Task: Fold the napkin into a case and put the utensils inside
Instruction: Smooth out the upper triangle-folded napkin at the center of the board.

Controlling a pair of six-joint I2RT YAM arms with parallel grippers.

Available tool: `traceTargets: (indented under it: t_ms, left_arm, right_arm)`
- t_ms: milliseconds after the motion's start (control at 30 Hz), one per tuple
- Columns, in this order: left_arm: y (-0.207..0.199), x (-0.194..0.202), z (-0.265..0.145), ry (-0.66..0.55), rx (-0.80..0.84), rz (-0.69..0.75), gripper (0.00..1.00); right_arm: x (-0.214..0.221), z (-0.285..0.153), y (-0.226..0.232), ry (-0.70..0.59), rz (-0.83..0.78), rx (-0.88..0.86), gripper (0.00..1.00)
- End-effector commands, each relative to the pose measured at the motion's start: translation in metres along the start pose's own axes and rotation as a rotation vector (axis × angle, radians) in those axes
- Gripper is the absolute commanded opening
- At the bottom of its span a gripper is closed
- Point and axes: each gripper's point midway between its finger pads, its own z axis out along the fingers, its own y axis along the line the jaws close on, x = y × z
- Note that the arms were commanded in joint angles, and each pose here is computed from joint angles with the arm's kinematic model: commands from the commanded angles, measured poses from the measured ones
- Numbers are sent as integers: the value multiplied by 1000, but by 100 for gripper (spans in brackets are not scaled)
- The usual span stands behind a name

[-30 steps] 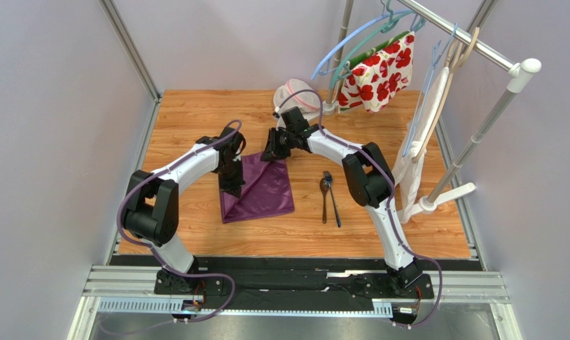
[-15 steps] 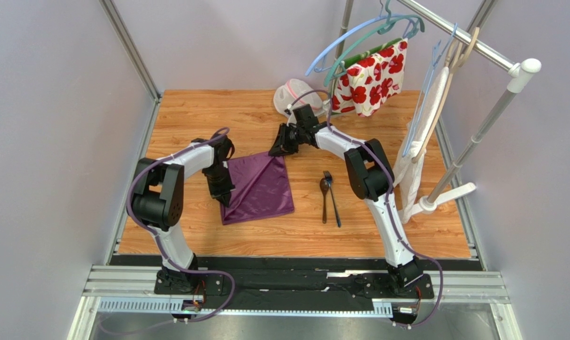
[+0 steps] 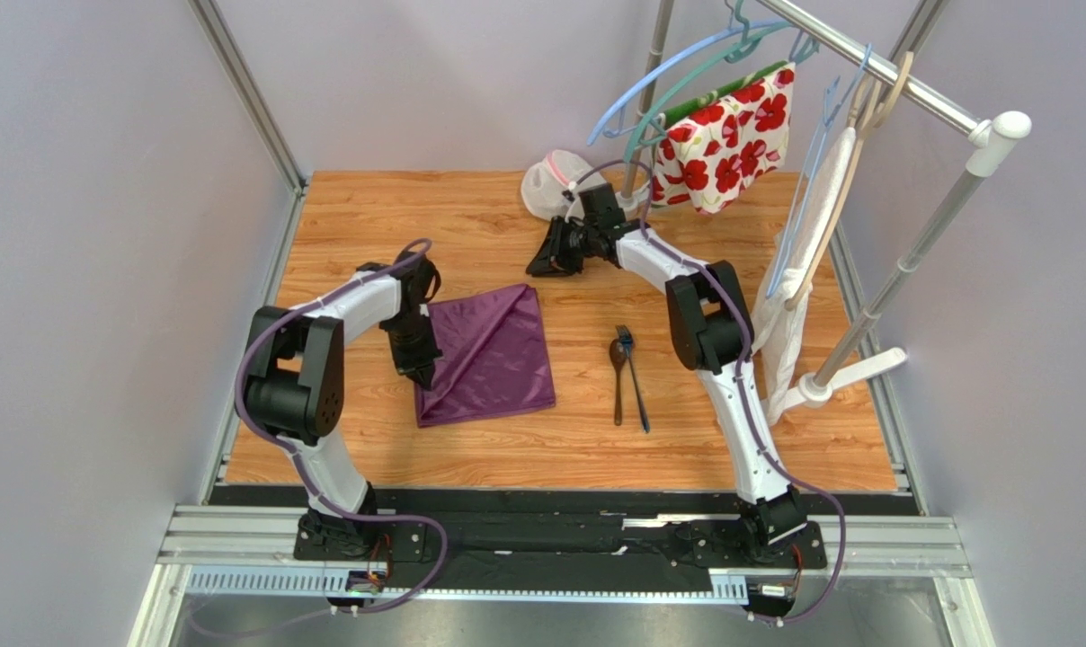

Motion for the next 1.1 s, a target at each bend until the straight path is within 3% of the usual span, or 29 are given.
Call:
traceTargets:
  t_ms: [0,100,233,400,533,733,1067]
  left_arm:
    - [-14,-18,-41,-148,122,45,0]
    - [-21,-20,-60,-199,180,60,7]
    - [-19,-18,-74,-221,191,67,18]
    - [-33,-11,-81,-225,294,88,13]
    - [-41,-9,-76,-181,322,96,8]
    - [-48,-19,-80,-228,353,101,8]
    - [-73,-32,-75,-214,451,111,8]
  right_arm:
    - [-25,-19,18,-46,-44,-7,22]
    - [-26,-29,27,-58,-49,-1,22]
    - [-27,-54,47,-70,-59,12,30]
    - [0,-73,68,-50,-87,10,42]
    - [51,-77,76,29,-61,-3,49]
    - [126,-81,113,140,-126,-74,49]
    - [165,-65,56,195,-76,42,27]
